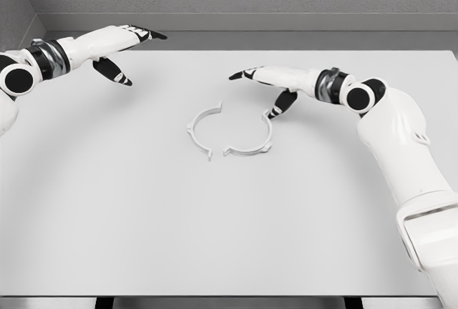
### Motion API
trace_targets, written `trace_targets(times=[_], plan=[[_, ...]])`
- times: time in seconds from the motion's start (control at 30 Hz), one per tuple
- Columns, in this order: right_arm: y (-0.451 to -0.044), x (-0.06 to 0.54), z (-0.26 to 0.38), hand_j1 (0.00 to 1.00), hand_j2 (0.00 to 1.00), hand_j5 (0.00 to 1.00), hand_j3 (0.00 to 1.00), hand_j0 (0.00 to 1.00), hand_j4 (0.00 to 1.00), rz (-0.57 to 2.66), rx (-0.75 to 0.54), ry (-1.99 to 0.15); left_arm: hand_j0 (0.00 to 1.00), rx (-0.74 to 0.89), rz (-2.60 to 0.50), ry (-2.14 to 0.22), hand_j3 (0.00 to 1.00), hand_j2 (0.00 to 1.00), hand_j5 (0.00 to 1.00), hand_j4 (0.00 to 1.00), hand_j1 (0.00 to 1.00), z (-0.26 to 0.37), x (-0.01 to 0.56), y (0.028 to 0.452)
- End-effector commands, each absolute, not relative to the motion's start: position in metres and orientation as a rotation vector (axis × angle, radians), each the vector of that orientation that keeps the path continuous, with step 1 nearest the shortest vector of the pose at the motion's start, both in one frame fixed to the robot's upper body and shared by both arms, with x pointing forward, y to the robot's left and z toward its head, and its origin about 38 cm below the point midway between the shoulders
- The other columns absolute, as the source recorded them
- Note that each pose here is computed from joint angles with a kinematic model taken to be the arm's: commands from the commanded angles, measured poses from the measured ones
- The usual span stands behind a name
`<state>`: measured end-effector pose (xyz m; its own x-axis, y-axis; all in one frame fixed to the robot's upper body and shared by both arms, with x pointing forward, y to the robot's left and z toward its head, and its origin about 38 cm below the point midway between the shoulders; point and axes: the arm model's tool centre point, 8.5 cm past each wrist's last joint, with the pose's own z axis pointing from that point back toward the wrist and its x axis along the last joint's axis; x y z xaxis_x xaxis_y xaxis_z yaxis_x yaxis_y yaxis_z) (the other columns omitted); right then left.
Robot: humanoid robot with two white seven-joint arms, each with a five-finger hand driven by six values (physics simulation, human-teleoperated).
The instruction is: Assemble PVC drainage pipe clamps
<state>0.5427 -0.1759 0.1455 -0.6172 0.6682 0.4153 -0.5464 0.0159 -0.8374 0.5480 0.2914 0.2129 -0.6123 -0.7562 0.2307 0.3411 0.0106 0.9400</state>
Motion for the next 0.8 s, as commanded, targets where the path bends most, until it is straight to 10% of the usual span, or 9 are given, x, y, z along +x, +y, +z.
trace_targets(times=[0.0, 0.77], plan=[[-0.175, 0.543, 0.146, 1.00, 1.00, 1.00, 1.00, 1.00, 1.00, 1.734, -0.129, -1.413, 1.00, 0.446, -1.710, -1.485, 1.00, 1.00, 1.00, 1.00, 1.00, 0.214, 0.548, 0.292], [-0.148, 0.544, 0.157, 1.00, 1.00, 1.00, 1.00, 1.00, 1.00, 1.768, -0.107, -1.454, 1.00, 0.448, -1.710, -1.489, 1.00, 1.00, 1.00, 1.00, 1.00, 0.215, 0.549, 0.292]])
